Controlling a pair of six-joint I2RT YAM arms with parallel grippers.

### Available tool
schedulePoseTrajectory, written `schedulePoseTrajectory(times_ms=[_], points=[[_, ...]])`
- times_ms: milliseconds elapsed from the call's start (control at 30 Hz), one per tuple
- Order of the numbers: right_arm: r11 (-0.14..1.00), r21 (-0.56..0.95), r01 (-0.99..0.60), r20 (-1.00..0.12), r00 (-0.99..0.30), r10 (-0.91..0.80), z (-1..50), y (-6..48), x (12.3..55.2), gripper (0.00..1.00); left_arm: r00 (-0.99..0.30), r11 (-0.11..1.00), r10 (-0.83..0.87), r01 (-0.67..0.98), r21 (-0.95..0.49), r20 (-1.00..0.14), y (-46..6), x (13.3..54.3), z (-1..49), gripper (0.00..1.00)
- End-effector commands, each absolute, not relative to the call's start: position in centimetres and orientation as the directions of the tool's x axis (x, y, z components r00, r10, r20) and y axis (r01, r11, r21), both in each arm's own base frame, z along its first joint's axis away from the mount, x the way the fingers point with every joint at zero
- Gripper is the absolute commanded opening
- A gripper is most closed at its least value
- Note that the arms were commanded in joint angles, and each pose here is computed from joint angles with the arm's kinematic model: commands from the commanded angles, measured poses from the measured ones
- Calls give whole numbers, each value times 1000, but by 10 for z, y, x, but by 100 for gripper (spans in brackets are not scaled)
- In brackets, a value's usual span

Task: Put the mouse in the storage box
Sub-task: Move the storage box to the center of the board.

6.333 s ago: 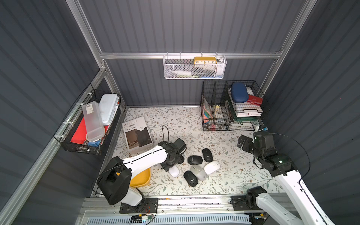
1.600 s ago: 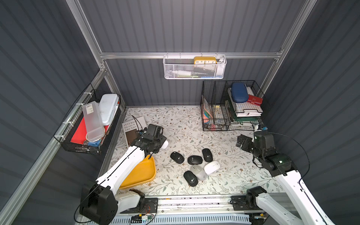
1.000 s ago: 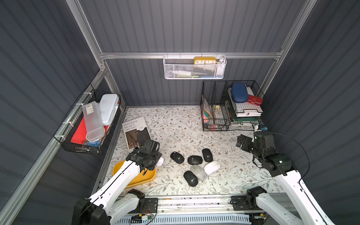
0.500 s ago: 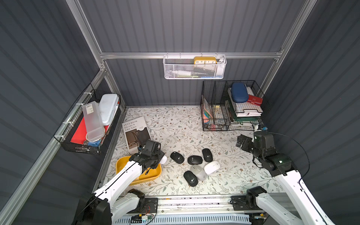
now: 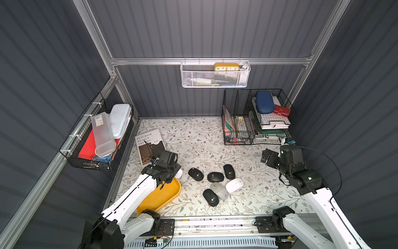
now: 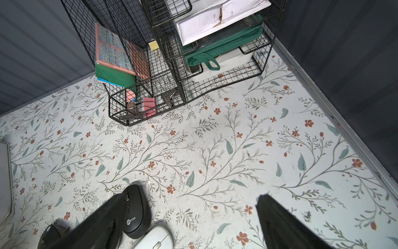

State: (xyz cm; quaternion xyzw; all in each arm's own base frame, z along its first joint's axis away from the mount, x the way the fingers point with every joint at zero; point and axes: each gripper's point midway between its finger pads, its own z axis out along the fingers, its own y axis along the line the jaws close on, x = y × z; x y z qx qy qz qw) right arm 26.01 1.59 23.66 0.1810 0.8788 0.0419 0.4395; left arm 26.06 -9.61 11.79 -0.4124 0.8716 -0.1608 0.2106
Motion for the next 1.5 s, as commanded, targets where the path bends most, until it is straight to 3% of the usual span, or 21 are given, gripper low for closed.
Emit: schedulePoseTrajectory(times_ms=[0, 200, 500, 667, 800, 1167, 1467], points=[[935, 219, 279, -758, -555, 343, 236, 15, 258, 99, -530, 588, -806, -768, -254, -264, -62, 228, 124, 34], [933, 219, 285, -757, -554, 347, 235, 14, 259, 99, -568, 607, -787, -783, -138, -240, -58, 213, 122, 34], [933, 226, 280, -757, -552, 349, 235, 15, 259, 99, -712, 718, -679, -695, 38, -178, -66, 213, 73, 35], [931, 226, 285, -759, -548, 352, 235, 14, 258, 99, -725, 723, -672, -686, 76, -154, -69, 211, 60, 36], [932, 229, 282, -759, -547, 353, 234, 15, 259, 99, -720, 723, -678, -690, 44, -146, -74, 214, 54, 38], [933, 225, 282, -757, -552, 350, 233, 15, 260, 99, -685, 723, -690, -634, -276, -232, -112, 279, 63, 38], [932, 227, 281, -759, -549, 350, 235, 15, 259, 99, -703, 760, -648, -574, -304, -293, -138, 342, 55, 38]])
